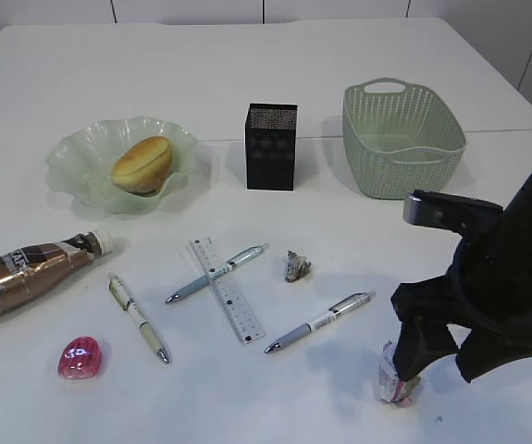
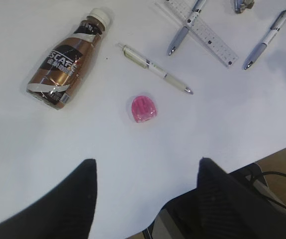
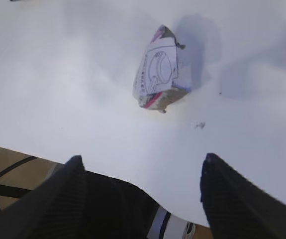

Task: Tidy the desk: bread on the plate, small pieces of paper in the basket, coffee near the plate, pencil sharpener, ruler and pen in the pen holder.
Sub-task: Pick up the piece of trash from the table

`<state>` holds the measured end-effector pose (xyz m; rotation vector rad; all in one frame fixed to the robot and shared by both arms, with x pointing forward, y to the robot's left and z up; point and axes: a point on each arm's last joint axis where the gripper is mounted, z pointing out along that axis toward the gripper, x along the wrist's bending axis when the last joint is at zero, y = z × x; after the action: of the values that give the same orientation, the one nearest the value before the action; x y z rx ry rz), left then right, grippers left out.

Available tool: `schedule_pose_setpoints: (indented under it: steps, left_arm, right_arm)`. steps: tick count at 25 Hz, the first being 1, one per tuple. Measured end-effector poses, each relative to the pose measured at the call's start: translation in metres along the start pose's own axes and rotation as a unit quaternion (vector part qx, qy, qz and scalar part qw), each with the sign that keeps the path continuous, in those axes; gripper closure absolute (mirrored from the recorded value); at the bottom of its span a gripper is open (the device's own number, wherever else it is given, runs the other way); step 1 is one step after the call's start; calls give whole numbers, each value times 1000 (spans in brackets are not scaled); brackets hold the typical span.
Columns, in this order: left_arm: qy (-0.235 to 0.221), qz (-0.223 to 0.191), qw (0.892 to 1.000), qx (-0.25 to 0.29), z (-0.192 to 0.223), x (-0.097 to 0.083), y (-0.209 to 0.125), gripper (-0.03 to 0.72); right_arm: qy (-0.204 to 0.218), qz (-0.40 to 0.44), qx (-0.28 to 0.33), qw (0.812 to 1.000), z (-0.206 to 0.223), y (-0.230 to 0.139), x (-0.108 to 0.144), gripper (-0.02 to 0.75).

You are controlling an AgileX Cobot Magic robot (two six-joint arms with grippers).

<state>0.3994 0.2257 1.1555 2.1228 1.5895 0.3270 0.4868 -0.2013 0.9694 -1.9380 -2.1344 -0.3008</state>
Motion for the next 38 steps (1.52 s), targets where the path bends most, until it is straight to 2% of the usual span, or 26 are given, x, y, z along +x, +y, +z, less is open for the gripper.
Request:
schedule_pose_setpoints:
  steps: [4,13,27,38]
  left_arm:
    - [0,-1,1000,0,0,0,0,239]
    - [1,-1,1000,0,0,0,0,240]
    - [1,-1,1000,0,0,0,0,240]
    - [1,-1,1000,0,0,0,0,240]
  right_arm:
    - [0,2,1,1000,2,1,0,179]
    - [-3,3,-60,998,5,14,-2,184]
    - [-15,25,-16,999,42,25,-13,185]
    - [20,35,-29,999,49,30,-8,185]
